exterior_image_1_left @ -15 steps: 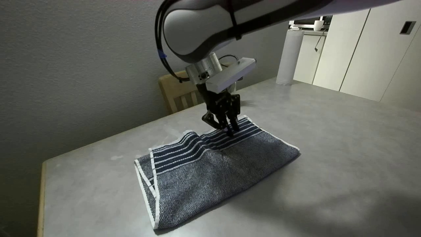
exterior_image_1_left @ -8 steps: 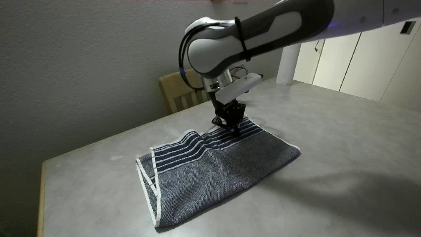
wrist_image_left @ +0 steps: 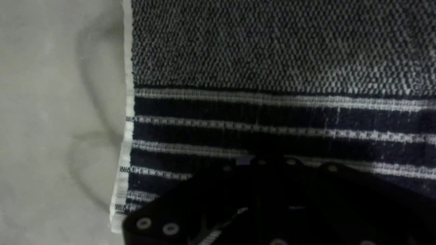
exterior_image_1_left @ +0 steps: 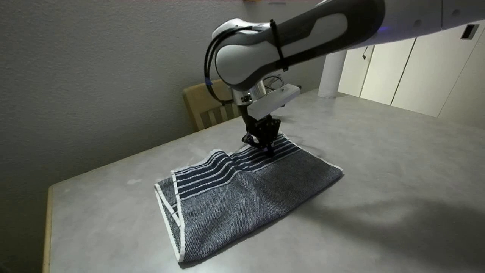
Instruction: Unfold the towel on the table
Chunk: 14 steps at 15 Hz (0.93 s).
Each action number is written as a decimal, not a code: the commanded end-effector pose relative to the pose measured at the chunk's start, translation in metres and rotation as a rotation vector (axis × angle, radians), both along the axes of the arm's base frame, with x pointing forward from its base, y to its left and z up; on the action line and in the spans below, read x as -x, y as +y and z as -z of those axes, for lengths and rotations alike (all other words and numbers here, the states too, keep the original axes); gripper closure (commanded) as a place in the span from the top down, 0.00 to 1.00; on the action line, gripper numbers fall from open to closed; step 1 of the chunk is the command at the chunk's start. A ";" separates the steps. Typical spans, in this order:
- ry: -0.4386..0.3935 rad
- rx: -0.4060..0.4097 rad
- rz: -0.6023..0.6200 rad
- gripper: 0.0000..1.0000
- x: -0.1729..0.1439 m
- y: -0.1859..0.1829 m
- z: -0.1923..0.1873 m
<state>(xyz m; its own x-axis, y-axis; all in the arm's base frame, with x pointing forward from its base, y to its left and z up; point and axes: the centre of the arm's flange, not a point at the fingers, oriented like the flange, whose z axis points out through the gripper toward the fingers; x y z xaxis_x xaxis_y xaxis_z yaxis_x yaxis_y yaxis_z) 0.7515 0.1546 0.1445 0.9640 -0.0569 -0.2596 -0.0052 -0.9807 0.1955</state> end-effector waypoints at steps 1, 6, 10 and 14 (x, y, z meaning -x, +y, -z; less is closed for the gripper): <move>0.020 -0.027 -0.085 0.00 0.020 -0.013 0.020; 0.048 -0.030 -0.158 0.00 0.032 -0.027 0.015; 0.058 -0.023 -0.183 0.00 0.037 -0.043 0.011; 0.069 -0.014 -0.180 0.00 0.041 -0.063 0.008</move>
<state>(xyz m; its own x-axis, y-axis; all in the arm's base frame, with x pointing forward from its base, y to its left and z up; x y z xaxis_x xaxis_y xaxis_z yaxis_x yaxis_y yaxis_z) 0.7554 0.1217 0.1439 0.9462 0.1074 -0.3051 0.1617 -0.9739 0.1589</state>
